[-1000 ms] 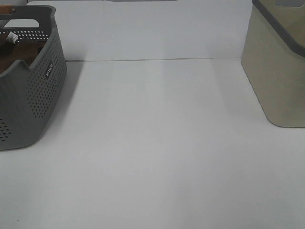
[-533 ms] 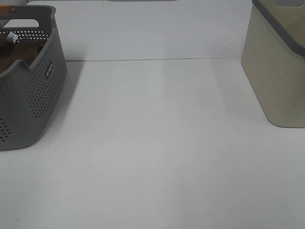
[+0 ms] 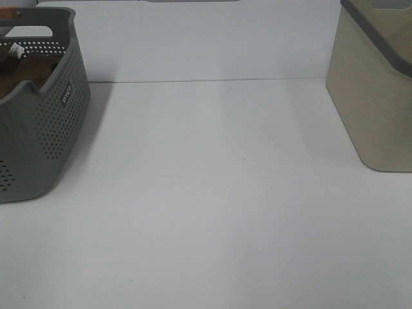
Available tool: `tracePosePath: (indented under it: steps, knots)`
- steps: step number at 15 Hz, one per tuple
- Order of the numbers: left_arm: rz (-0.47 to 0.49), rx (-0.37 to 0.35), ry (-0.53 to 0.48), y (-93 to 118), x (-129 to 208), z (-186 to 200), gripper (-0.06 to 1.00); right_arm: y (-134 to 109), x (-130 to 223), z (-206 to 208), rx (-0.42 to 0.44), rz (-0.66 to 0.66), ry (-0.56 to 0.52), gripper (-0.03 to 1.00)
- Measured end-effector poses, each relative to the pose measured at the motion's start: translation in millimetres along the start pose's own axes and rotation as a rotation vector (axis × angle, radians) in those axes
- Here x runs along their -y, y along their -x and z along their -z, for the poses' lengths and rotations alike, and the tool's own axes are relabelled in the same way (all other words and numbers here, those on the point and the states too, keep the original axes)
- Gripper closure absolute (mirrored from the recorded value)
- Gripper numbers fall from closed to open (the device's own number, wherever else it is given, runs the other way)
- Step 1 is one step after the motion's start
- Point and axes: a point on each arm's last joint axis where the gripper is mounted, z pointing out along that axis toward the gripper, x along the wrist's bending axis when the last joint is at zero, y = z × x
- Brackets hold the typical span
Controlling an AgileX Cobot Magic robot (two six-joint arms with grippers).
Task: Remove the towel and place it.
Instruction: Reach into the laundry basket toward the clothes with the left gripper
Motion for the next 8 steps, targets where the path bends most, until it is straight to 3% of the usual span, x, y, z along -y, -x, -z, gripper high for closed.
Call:
tracePosePath:
  steps: [8]
  knots:
    - [0.0,0.0,0.0,0.0,0.0,0.0,0.34,0.0,0.0,0.0,0.0,0.0,0.0,0.36]
